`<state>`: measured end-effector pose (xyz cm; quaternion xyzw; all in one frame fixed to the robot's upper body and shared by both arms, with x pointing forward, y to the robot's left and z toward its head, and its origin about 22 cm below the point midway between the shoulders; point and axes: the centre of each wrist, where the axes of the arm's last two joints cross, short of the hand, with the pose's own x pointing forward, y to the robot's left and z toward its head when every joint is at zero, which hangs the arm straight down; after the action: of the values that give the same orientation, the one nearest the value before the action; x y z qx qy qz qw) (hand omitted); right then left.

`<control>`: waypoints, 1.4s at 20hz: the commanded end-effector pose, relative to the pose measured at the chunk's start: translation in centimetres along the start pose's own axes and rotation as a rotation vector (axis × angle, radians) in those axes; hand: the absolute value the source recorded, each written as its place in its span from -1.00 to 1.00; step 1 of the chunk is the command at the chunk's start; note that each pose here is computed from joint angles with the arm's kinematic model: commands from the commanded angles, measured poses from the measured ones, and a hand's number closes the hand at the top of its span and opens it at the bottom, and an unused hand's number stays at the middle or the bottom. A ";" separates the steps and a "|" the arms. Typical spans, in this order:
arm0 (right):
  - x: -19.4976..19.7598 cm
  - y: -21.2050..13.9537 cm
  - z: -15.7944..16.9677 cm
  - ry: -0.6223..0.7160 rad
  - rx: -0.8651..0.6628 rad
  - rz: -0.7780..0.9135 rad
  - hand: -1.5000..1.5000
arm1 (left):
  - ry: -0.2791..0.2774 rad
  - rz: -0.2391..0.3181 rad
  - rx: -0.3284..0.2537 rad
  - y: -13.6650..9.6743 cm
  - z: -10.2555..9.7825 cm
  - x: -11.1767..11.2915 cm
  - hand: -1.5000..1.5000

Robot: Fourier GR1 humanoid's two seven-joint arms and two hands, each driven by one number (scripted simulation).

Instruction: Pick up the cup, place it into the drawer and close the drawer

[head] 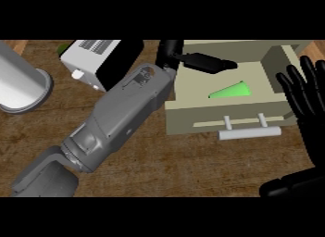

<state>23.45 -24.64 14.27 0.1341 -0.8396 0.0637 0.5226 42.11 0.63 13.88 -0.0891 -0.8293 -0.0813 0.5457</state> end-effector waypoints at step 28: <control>-2.4 0.0 1.6 0.229 0.268 0.558 1.00 | 0.036 0.213 0.242 19.1 13.2 0.6 -1.00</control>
<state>22.88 -25.79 12.50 -0.0170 -0.7773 0.2832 0.5615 35.50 19.59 10.98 -0.1134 -0.8076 0.0665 0.5749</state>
